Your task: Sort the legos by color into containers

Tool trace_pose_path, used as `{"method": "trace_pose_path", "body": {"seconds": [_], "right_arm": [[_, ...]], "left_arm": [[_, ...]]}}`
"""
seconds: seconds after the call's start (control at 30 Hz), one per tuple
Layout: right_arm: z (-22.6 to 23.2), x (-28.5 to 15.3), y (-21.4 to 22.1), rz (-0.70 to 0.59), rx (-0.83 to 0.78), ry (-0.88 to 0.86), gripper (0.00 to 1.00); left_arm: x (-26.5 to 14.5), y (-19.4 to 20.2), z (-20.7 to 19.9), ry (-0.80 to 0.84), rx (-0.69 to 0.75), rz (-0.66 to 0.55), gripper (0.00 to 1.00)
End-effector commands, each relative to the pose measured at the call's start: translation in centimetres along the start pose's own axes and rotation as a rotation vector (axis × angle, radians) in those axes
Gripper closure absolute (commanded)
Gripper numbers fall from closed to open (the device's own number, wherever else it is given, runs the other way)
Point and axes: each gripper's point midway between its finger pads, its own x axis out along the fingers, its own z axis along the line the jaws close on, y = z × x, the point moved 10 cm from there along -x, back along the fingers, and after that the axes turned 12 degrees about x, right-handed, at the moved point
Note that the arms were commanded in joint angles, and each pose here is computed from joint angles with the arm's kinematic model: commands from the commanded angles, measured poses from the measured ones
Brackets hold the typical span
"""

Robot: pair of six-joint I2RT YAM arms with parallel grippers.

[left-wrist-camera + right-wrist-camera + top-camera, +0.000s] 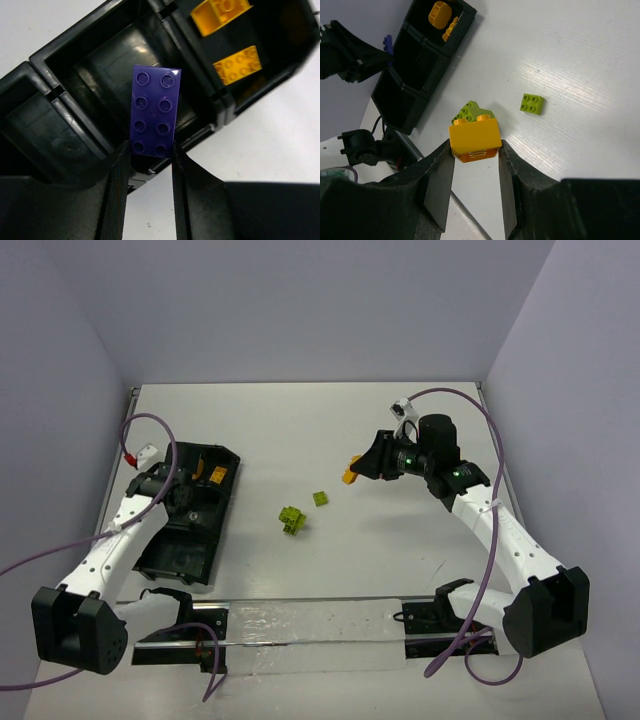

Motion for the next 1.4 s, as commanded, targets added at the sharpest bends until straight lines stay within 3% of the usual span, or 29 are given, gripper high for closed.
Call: {"method": "trace_pose_path", "body": {"seconds": [0.0, 0.1, 0.2, 0.3, 0.47, 0.57, 0.63, 0.7, 0.83, 0.93, 1.1, 1.37], "right_arm": [[1.4, -0.2, -1.1, -0.036, -0.037, -0.049, 1.0], [1.5, -0.1, -1.1, -0.033, -0.032, -0.053, 1.0], [1.7, 0.0, -1.2, -0.03, -0.034, -0.06, 1.0], [1.9, 0.2, -1.1, -0.02, -0.038, -0.06, 1.0], [2.5, 0.7, -1.1, -0.009, -0.03, -0.088, 1.0], [3.2, 0.9, -1.0, 0.016, -0.034, -0.151, 1.0], [3.7, 1.1, -1.1, 0.02, -0.03, -0.221, 1.0], [4.5, 1.1, -1.1, 0.046, -0.027, -0.317, 1.0], [5.6, 1.0, -1.0, 0.083, -0.007, -0.458, 1.0], [6.6, 1.0, -1.0, 0.099, 0.012, -0.548, 1.0], [7.5, 1.5, -0.6, 0.158, 0.022, -0.599, 1.0], [9.3, 2.5, -0.3, 0.196, 0.013, -0.642, 1.0]], "left_arm": [[0.9, 0.5, 0.1, -0.061, -0.049, 0.01, 0.94], [1.5, 1.3, 0.2, -0.073, -0.067, 0.032, 0.8], [1.7, 1.4, 0.0, -0.041, -0.062, 0.032, 0.42], [1.0, 0.6, -0.6, 0.015, -0.055, 0.016, 0.22], [-1.5, -1.8, -1.6, 0.208, 0.018, -0.075, 0.21], [-4.4, -3.4, -3.2, 0.553, 0.139, -0.169, 0.21], [-7.5, -3.8, -4.7, 0.925, 0.253, -0.208, 0.2], [-9.6, -3.1, -5.5, 1.223, 0.348, -0.144, 0.17], [-11.4, -2.1, -7.1, 1.587, 0.43, -0.079, 0.15], [-13.0, -0.5, -8.3, 1.743, 0.509, -0.046, 0.14], [-14.6, 0.4, -9.4, 1.853, 0.569, -0.03, 0.15], [-15.2, 1.0, -10.0, 1.907, 0.595, -0.009, 0.23]]}}
